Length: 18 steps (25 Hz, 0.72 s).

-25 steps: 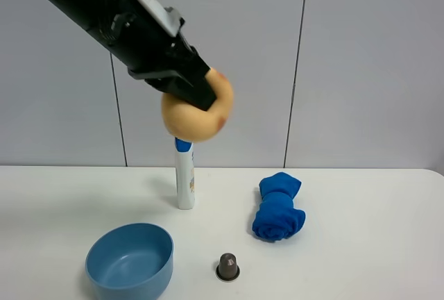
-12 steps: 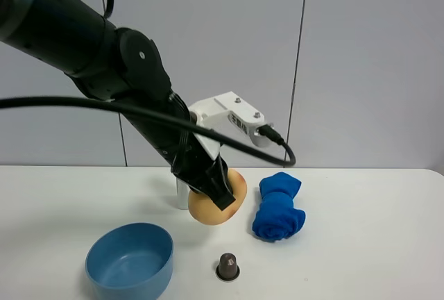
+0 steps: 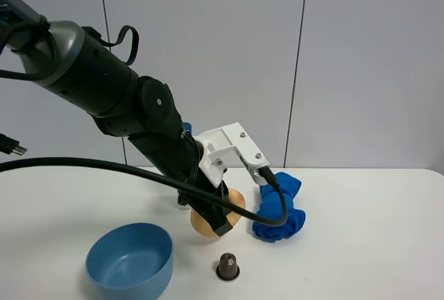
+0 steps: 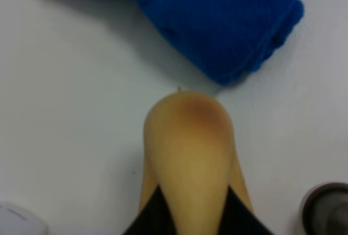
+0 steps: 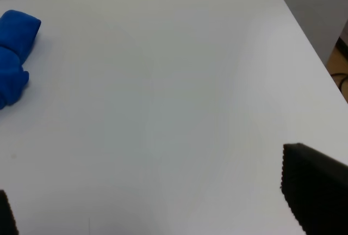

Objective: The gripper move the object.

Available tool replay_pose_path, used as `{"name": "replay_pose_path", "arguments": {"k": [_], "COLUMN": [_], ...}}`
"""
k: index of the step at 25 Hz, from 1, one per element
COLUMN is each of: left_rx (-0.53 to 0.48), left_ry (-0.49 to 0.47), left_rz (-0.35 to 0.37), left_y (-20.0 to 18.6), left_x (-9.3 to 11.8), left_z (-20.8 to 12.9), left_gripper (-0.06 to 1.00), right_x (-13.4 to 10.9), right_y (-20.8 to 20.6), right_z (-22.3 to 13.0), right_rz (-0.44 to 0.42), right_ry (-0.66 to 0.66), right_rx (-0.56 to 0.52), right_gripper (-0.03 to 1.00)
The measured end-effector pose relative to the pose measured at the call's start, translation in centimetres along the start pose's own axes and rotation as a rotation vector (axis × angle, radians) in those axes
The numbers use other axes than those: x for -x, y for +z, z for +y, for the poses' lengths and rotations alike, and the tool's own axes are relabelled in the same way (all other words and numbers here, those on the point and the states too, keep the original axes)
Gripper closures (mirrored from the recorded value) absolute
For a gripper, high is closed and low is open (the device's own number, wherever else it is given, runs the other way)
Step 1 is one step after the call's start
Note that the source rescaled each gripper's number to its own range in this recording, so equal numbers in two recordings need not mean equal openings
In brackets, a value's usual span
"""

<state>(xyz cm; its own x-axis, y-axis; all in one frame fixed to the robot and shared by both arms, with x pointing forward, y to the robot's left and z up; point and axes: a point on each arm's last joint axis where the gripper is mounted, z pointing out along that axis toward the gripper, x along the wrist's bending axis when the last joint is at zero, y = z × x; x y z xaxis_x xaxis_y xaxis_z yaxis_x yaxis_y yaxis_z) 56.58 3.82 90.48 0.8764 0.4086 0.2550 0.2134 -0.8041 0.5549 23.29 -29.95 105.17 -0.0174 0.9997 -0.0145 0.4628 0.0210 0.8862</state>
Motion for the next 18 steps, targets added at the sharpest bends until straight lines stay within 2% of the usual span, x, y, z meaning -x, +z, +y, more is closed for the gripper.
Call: {"name": "replay_pose_path", "arguments": {"k": [7, 10, 15, 16, 18], "left_rx": [-0.002, -0.002, -0.002, -0.002, -0.003], "left_ry": [0.006, 0.006, 0.006, 0.006, 0.006], "left_rz": [0.002, 0.002, 0.004, 0.004, 0.003], "left_y": [0.23, 0.23, 0.30, 0.31, 0.31], "left_x": [0.02, 0.02, 0.02, 0.02, 0.03], "left_z": [-0.12, -0.12, -0.15, -0.16, -0.16], "left_gripper": [0.94, 0.86, 0.35, 0.28, 0.22], "right_x": [0.00, 0.00, 0.00, 0.00, 0.00], "right_y": [0.00, 0.00, 0.00, 0.00, 0.00], "right_z": [0.00, 0.00, 0.00, 0.00, 0.00], "right_rz": [0.000, 0.000, 0.000, 0.000, 0.000], "right_ry": [0.000, 0.000, 0.000, 0.000, 0.000], "right_rx": [0.000, 0.000, 0.000, 0.000, 0.000], "right_gripper": [-0.03, -0.03, -0.03, -0.03, -0.03]}}
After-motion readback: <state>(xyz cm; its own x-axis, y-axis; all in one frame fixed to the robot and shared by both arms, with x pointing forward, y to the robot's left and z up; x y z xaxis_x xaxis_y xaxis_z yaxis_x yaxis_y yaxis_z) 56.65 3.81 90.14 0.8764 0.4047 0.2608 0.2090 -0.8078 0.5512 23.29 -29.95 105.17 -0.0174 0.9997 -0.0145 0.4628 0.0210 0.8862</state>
